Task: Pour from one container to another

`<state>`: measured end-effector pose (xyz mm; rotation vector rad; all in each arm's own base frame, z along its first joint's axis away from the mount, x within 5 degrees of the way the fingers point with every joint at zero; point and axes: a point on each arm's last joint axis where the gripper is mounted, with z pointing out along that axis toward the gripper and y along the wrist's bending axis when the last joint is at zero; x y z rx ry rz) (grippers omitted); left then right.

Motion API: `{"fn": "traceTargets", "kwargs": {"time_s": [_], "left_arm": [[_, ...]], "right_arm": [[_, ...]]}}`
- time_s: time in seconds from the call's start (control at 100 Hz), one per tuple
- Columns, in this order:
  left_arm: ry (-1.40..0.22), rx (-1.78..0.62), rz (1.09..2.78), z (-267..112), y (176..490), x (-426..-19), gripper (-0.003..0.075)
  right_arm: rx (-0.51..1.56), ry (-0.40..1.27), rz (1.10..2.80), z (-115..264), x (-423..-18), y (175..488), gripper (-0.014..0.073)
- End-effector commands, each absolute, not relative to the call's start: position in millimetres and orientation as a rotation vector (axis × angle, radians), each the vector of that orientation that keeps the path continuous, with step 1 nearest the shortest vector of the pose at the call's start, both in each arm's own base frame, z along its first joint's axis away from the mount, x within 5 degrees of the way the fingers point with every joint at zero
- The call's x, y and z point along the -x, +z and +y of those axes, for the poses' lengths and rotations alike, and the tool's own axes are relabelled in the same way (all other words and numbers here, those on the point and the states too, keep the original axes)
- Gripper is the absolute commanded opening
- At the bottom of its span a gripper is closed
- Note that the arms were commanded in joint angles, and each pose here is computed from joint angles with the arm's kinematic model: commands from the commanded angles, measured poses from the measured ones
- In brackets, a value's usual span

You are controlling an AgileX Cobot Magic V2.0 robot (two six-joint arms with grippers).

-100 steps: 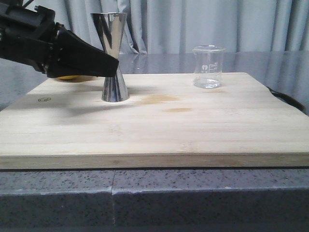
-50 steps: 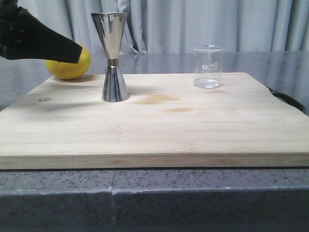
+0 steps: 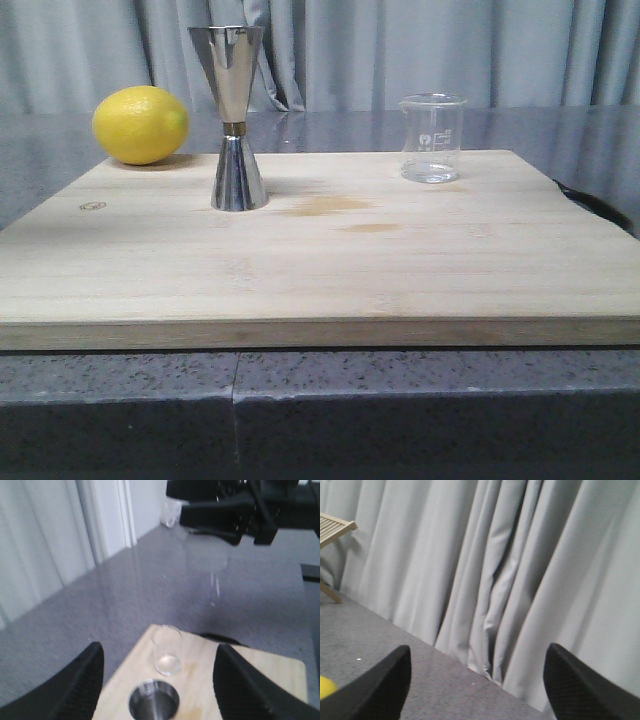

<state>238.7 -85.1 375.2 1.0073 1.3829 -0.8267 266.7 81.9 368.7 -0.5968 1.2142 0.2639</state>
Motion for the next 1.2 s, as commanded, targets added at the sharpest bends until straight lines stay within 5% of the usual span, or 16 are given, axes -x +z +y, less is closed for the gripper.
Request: {"fn": "traceTargets", "kwargs": {"time_s": [0.0, 0.27, 0.43, 0.69, 1.19], "left_arm": [[-0.741, -0.853, 1.261, -78, 420, -228, 0.0397], [-0.226, -0.196, 1.323, -22, 469, -217, 0.0396], [-0.188, -0.184, 1.235, -20, 488, -182, 0.0395], [-0.142, -0.174, 1.111, -19, 493, -113, 0.0387], [-0.112, -0.079, 1.120, -11, 413, -48, 0.0387]], "right_arm": [[0.509, 0.228, 1.132, 65, -256, 397, 0.0498], [0.272, -0.095, 1.207, -4, -222, 426, 0.0498], [0.272, -0.246, 1.108, -11, -183, 449, 0.0498], [0.243, -0.266, 0.988, 0, -120, 470, 0.0498], [0.248, -0.107, 1.079, 15, -71, 376, 0.0498]]}}
